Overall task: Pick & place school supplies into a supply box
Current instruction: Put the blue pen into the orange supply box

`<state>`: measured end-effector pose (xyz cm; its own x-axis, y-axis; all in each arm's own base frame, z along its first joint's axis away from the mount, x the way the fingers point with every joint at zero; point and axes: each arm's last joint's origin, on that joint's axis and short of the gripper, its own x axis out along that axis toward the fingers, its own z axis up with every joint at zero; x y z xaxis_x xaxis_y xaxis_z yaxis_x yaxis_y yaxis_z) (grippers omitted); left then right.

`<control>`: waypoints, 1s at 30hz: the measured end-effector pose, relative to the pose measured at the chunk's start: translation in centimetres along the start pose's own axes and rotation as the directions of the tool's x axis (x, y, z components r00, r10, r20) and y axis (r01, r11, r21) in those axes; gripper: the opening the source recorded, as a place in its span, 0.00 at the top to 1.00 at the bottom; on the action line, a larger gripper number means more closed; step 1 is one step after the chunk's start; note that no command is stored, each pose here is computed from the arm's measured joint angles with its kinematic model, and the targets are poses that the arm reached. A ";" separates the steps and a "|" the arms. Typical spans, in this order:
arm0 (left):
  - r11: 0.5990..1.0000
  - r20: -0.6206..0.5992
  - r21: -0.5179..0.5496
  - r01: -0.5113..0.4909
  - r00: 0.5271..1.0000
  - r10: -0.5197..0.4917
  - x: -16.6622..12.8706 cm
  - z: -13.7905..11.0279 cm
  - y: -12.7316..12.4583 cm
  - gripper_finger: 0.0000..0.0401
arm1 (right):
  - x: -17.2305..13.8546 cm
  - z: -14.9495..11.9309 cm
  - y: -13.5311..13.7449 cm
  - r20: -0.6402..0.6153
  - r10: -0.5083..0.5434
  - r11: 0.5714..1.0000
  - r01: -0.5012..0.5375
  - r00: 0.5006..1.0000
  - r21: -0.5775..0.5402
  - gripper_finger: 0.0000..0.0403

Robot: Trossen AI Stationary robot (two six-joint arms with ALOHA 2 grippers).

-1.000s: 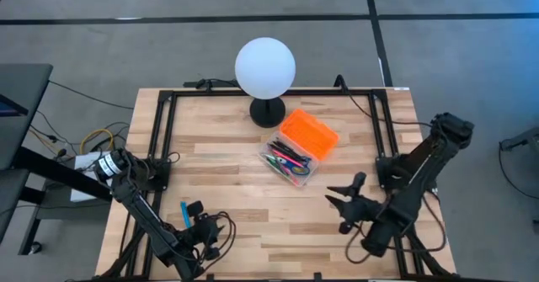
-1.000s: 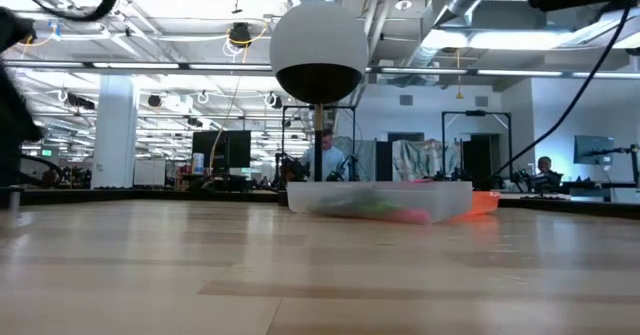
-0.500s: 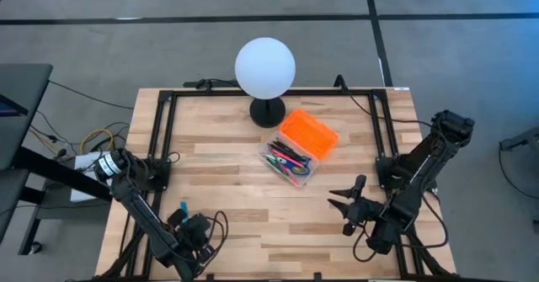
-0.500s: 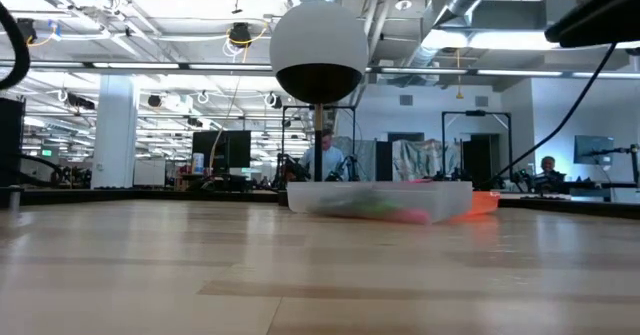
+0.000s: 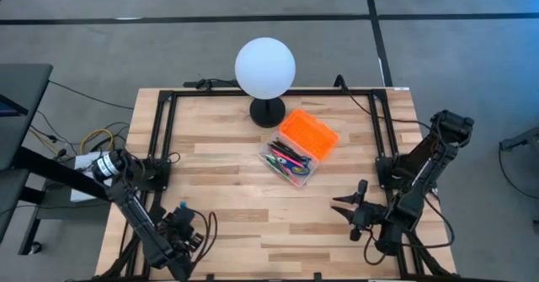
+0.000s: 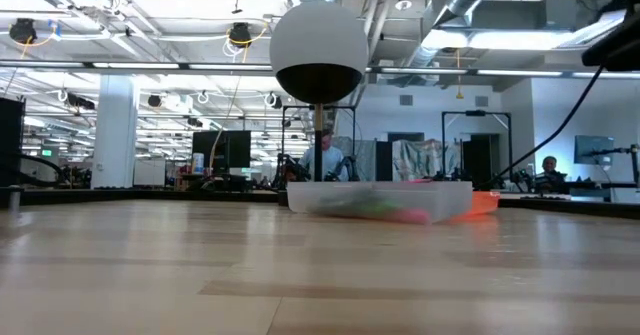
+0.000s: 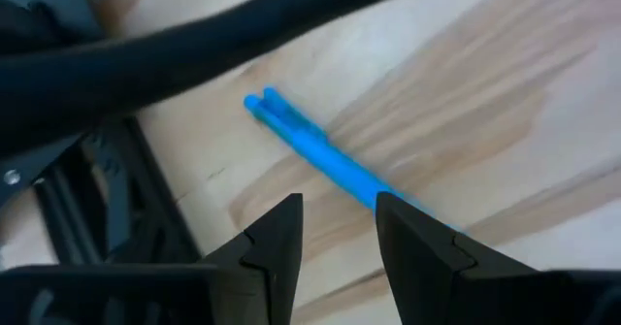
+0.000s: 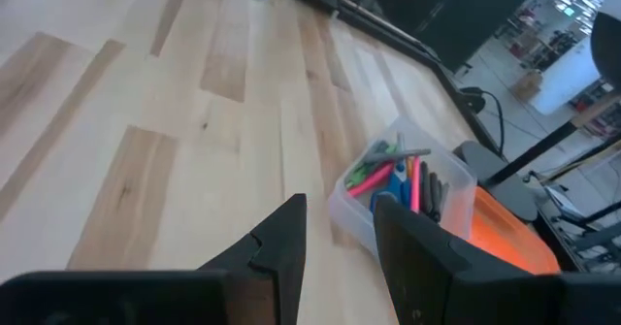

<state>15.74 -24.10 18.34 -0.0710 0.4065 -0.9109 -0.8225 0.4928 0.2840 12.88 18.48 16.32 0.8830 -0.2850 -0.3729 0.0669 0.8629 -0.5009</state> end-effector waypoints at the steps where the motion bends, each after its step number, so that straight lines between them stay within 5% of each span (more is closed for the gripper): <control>1: 1.000 0.019 -0.019 0.012 1.000 -0.011 0.0 -0.1 0.0 0.68 | 0.0 -0.2 0.1 0.004 0.004 1.000 -0.004 1.000 0.004 0.71; 14: 0.989 -0.006 -0.111 0.093 0.996 -0.094 0.1 -1.0 -0.5 0.54 | 0.1 -0.6 0.3 0.025 0.017 0.998 -0.019 1.000 0.057 0.71; 30: 0.978 -0.050 -0.163 0.128 0.989 -0.138 4.8 -1.5 -0.6 0.53 | 0.3 -1.4 0.6 0.029 0.057 0.993 -0.060 0.998 0.098 0.71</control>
<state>15.05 -23.57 13.34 0.0154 0.2959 -0.9551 -0.9058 0.4087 0.1120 12.56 18.28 14.80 0.8983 -0.2232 -0.3785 0.0592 0.9150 -0.3990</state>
